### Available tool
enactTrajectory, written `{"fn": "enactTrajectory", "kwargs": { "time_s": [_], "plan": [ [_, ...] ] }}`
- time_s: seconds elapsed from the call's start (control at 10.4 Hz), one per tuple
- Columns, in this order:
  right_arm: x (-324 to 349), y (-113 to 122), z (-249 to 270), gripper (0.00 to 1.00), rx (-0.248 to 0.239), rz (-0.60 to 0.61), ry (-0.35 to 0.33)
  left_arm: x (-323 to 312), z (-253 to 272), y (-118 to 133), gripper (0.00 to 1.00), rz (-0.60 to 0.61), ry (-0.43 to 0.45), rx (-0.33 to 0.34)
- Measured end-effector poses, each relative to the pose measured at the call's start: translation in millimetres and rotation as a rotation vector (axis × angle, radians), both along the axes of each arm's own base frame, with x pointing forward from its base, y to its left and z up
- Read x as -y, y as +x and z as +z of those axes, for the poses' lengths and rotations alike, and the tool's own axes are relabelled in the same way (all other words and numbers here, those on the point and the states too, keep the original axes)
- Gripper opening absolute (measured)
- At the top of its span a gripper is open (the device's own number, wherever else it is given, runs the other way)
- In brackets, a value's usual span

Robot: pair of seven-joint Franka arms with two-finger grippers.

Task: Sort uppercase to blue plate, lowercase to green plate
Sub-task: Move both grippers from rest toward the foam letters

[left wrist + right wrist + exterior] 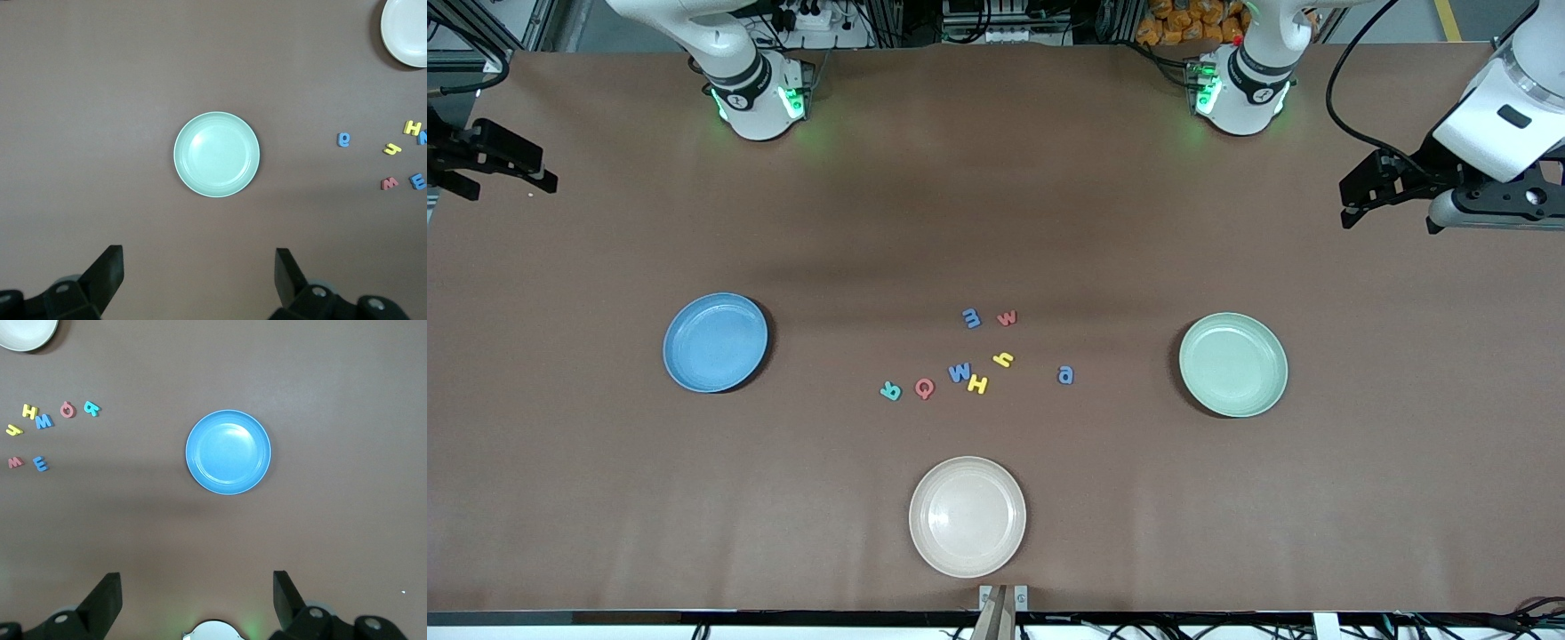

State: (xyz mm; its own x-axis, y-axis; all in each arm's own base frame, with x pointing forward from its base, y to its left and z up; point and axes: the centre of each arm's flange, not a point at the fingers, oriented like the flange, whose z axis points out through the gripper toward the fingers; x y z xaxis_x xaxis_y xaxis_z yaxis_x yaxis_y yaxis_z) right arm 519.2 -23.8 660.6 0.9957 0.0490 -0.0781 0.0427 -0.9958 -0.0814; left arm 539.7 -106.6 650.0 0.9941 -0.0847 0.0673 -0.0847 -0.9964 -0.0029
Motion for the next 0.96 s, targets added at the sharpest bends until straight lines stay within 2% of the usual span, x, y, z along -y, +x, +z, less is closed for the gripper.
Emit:
{"fn": "enactTrajectory", "kwargs": {
  "time_s": [0.29,0.58,0.96],
  "plan": [
    [0,0,0,1.00,0.000,0.000,-0.001,0,0,0,1.00,-0.002,0.000,0.000],
    [0,4,0,1.00,0.026,-0.002,-0.004,2,-7,4,1.00,-0.005,0.000,-0.013],
    [-5,10,-5,1.00,0.032,0.000,-0.015,43,-81,43,1.00,0.011,-0.005,-0.079]
  ]
}}
